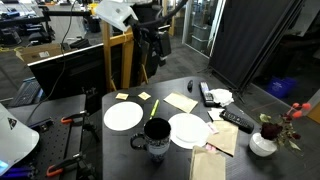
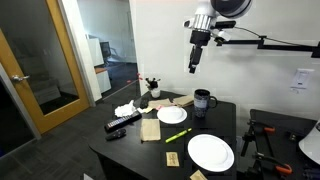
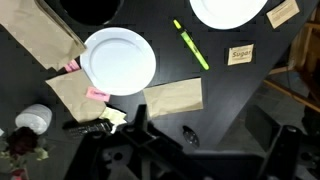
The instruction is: Pick the marker from the cup and put it on the table, move the cup slightly to the right then pick the marker and put it back in the cup
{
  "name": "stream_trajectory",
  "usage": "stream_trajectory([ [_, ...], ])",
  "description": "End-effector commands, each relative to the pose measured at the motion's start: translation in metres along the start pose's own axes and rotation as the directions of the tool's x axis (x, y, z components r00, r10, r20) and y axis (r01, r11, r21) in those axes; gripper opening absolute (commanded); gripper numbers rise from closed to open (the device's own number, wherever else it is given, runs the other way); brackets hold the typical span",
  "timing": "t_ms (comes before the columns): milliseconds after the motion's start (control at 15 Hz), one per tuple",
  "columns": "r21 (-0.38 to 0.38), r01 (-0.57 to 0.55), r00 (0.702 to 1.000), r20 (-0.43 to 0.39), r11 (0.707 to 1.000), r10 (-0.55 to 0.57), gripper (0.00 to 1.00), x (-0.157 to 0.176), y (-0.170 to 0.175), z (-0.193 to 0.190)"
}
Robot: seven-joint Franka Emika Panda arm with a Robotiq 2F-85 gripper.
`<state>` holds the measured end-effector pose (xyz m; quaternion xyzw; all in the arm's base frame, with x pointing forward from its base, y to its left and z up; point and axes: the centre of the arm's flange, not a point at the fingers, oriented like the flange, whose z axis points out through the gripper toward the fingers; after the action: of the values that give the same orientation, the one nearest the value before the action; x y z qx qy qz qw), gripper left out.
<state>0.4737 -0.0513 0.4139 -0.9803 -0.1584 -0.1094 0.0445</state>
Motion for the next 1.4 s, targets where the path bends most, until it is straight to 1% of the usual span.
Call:
stream_trajectory([
  [0, 0.055, 0.183, 0.983, 0.01, 0.982, -0.184, 1.0, 0.011, -0.01, 0.021],
  [67, 0.048, 0.229, 0.973, 0.014, 0.972, -0.23, 1.0, 0.013, -0.014, 0.029],
  [133, 0.058, 0.268, 0.963, 0.026, 0.962, -0.27, 1.0, 0.013, -0.017, 0.037],
  [333, 0.076, 0.348, 0.933, 0.064, 0.934, -0.353, 1.0, 0.015, -0.024, 0.064],
  [733, 0.093, 0.438, 0.887, 0.114, 0.894, -0.447, 1.0, 0.013, -0.041, 0.122],
  [1133, 0.101, 0.472, 0.861, 0.162, 0.876, -0.483, 1.0, 0.009, -0.05, 0.174],
  [1333, 0.085, 0.487, 0.852, 0.172, 0.869, -0.494, 1.0, 0.008, -0.051, 0.195],
])
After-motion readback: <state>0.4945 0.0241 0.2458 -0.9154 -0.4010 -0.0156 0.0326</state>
